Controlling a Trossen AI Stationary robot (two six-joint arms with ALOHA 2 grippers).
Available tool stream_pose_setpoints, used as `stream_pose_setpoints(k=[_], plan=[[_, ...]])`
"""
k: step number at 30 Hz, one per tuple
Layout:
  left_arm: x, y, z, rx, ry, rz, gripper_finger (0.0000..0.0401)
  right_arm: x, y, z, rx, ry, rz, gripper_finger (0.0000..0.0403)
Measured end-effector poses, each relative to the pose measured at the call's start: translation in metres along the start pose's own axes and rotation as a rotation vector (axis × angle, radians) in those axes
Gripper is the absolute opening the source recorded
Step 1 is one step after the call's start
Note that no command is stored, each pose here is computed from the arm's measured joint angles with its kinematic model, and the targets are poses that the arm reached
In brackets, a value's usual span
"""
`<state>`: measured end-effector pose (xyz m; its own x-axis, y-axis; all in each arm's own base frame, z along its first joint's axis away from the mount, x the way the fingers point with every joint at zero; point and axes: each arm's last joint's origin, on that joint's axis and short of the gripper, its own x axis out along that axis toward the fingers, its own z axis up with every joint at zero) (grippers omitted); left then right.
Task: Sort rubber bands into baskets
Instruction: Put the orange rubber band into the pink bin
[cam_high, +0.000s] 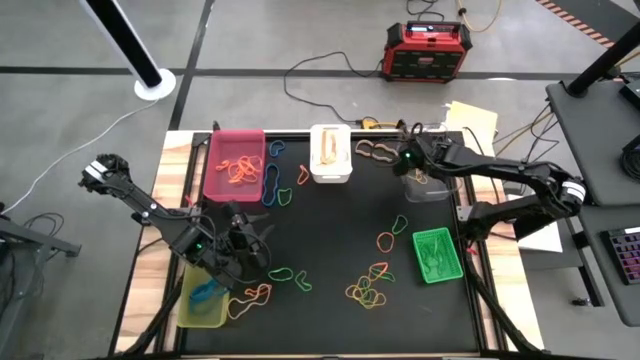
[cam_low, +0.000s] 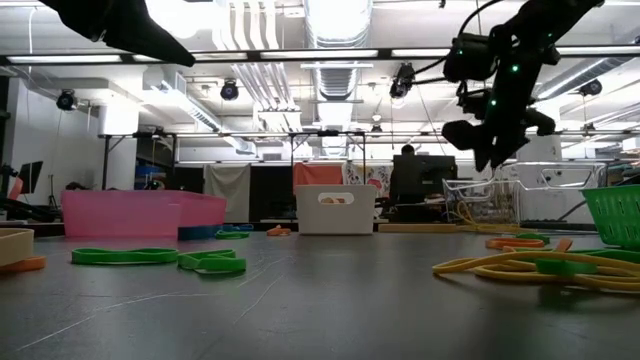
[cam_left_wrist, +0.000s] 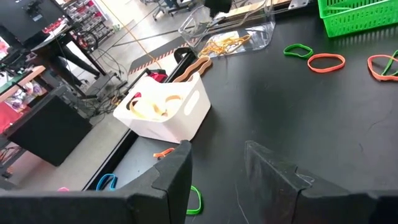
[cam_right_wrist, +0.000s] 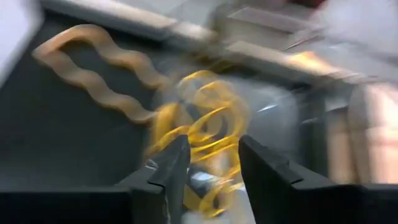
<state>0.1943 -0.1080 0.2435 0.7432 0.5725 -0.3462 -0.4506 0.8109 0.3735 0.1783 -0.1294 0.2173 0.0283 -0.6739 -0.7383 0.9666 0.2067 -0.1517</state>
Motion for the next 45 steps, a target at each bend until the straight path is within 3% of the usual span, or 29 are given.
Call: stream_pose_setpoints(k=[6, 10, 14, 17, 23, 31, 38, 45], plan=[[0.000, -0.001, 0.001, -0.014, -0.001, -0.008, 0.0132, -0.012, 0.026, -0.006, -0.074, 0.115, 0.396, 0.0158], [0.000, -0.001, 0.002, -0.030, -0.007, -0.014, 0.0132, -0.031, 0.049, -0.011, -0.149, 0.072, 0.621, 0.0161], [0.000, -0.001, 0.002, -0.037, -0.010, -0.016, 0.0132, -0.055, 0.075, -0.027, -0.323, 0.047, 0.870, 0.0154], [0.000, -0.001, 0.003, -0.037, -0.010, -0.016, 0.0132, -0.070, 0.090, -0.051, -0.428, 0.131, 0.975, 0.0146], [0.001, -0.002, 0.002, -0.042, -0.012, -0.016, 0.0132, -0.088, 0.108, -0.105, -0.486, 0.374, 0.918, 0.0133], [0.003, -0.001, 0.003, -0.032, -0.011, -0.007, 0.0132, -0.111, 0.133, -0.131, -0.608, 0.526, 0.570, 0.0132], [0.003, -0.001, 0.004, -0.038, -0.016, -0.011, 0.0132, -0.093, 0.161, -0.149, -0.788, 0.548, 0.436, 0.0127], [0.003, -0.001, 0.003, -0.037, -0.015, -0.012, 0.0132, -0.074, 0.180, -0.163, -0.850, 0.573, 0.396, 0.0114]])
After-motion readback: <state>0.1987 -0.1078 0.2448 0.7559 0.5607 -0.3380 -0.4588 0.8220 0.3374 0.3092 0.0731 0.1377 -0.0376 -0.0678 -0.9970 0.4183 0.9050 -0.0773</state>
